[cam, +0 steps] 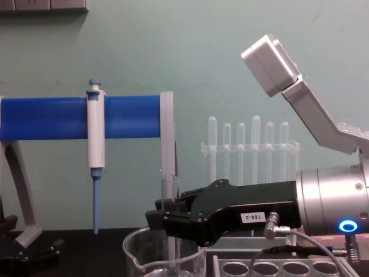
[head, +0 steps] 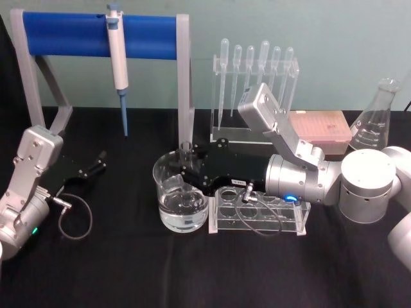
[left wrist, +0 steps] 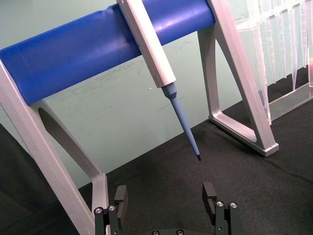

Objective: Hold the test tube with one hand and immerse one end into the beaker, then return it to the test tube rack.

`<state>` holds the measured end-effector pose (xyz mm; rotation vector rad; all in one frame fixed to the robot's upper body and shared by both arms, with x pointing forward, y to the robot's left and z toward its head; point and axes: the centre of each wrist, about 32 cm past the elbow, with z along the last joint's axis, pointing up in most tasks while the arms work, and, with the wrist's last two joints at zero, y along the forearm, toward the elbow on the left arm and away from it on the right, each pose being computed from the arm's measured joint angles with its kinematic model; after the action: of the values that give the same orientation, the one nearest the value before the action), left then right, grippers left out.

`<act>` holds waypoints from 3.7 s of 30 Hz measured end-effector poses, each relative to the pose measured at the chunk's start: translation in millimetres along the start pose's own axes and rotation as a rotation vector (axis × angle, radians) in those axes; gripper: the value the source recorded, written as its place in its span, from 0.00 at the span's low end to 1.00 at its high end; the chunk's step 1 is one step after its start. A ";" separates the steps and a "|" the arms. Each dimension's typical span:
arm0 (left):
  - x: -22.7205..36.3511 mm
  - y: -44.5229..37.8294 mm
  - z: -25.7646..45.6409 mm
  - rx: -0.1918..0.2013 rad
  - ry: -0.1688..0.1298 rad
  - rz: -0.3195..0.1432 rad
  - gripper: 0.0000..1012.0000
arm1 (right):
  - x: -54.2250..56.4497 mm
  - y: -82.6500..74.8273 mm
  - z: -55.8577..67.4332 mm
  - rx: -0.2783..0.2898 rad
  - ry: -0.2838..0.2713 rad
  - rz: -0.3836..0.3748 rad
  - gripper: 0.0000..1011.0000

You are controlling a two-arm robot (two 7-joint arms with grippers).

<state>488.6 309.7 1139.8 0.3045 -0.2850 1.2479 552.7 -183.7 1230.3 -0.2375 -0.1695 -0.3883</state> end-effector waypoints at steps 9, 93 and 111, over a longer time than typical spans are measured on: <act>0.0 0.0 0.0 0.000 0.000 0.000 0.99 | 0.0 0.0 0.0 0.000 0.000 0.000 0.22; 0.0 0.0 0.0 0.000 0.000 0.000 0.99 | 1.7 -2.3 3.3 0.015 0.007 -0.006 0.22; 0.0 0.0 0.0 0.000 0.000 0.000 0.99 | 5.2 -26.3 59.9 0.101 -0.050 -0.016 0.22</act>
<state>488.6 309.7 1139.8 0.3045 -0.2850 1.2479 540.1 -193.6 1293.9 -0.1467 -0.2393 -0.3891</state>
